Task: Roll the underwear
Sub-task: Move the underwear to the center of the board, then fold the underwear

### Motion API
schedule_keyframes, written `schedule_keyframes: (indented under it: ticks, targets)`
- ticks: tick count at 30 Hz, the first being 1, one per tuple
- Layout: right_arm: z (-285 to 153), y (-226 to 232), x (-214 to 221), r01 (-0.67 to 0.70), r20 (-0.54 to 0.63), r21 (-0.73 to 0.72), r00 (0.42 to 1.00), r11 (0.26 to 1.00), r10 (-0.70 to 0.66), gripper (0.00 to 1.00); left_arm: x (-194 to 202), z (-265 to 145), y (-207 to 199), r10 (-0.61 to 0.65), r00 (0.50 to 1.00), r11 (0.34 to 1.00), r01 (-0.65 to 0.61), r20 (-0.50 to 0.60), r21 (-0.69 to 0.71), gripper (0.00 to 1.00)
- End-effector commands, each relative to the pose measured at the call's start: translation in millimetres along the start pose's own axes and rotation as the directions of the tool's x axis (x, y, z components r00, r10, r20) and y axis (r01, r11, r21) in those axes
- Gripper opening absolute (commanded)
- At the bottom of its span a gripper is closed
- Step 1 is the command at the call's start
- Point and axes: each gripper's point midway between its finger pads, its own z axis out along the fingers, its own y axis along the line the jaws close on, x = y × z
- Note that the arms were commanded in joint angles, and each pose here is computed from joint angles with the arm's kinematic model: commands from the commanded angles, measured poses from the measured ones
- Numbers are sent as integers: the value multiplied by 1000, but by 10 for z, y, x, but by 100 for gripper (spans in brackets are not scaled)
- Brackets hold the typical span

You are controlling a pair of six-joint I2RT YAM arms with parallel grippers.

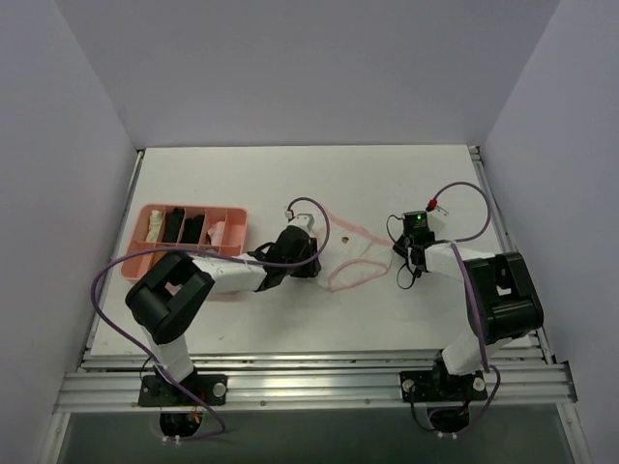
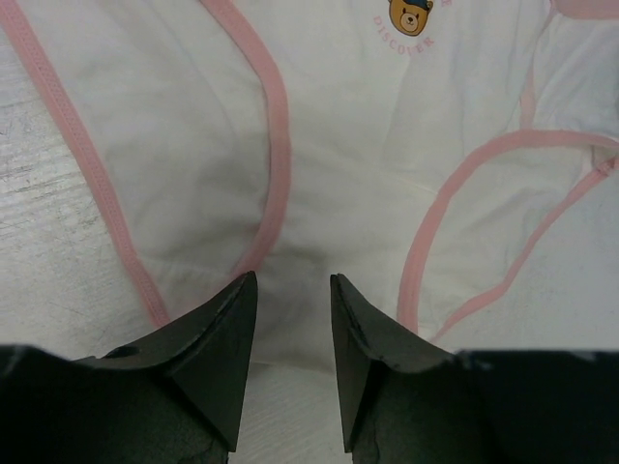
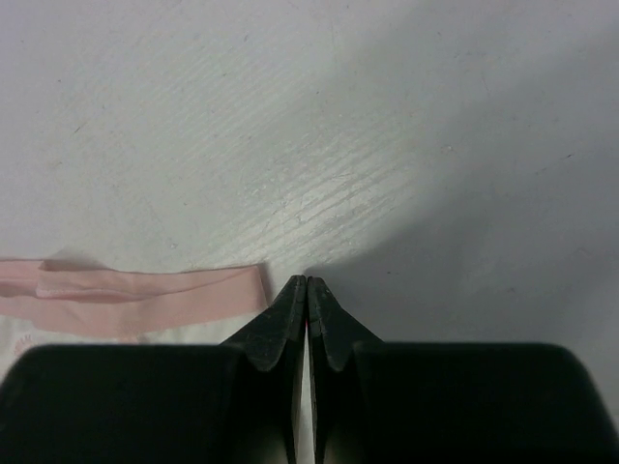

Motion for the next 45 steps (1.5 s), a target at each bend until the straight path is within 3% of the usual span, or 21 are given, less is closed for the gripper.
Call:
schedule_keyframes:
  ticks: [1, 6, 9, 12, 16, 25, 27, 29, 31, 36, 42, 45]
  targets:
    - [-58, -138, 97, 3, -25, 43, 1000, 999, -2, 0, -261, -232, -280, 69, 995, 994, -75, 71, 75, 46]
    - [-197, -90, 16, -19, 0, 6, 1000, 1000, 19, 2, -509, -521, -755, 185, 972, 971, -203, 147, 126, 55]
    - [-306, -30, -89, -25, 31, -30, 999, 999, 25, 20, -621, -586, -1017, 224, 959, 960, -247, 171, 131, 56]
    - [-334, 80, -149, -10, 37, -73, 999, 997, 12, 29, -699, -573, -1209, 234, 953, 954, -264, 193, 146, 56]
    - [-273, 214, -99, 20, -8, -123, 1000, 992, -21, 32, -793, -606, -1304, 207, 950, 955, -249, 234, 163, 56]
    - [2, 223, 160, 45, -81, -136, 995, 990, -56, 31, -745, -680, -1165, 182, 945, 962, -228, 273, 150, 57]
    - [37, 197, 193, 36, -86, -125, 995, 991, -47, 27, -716, -669, -1144, 172, 947, 964, -218, 270, 151, 57]
    - [44, 163, 212, 28, -89, -113, 995, 993, -38, 15, -593, -626, -1097, 171, 954, 964, -214, 247, 157, 57]
    - [15, 125, 224, 19, -95, -103, 995, 994, -29, 10, -492, -572, -1051, 165, 959, 966, -204, 229, 160, 57]
    - [9, 126, 69, 59, -64, -93, 996, 994, -65, 9, -411, -518, -968, 158, 967, 972, -189, 202, 141, 57]
    - [-40, 15, 119, 43, -91, -65, 995, 997, -49, 5, -386, -508, -1208, 193, 960, 945, -238, 203, 224, 57]
    - [-134, -49, 195, -38, -101, -66, 994, 997, 31, 4, -404, -499, -1426, 248, 938, 919, -307, 242, 248, 57]
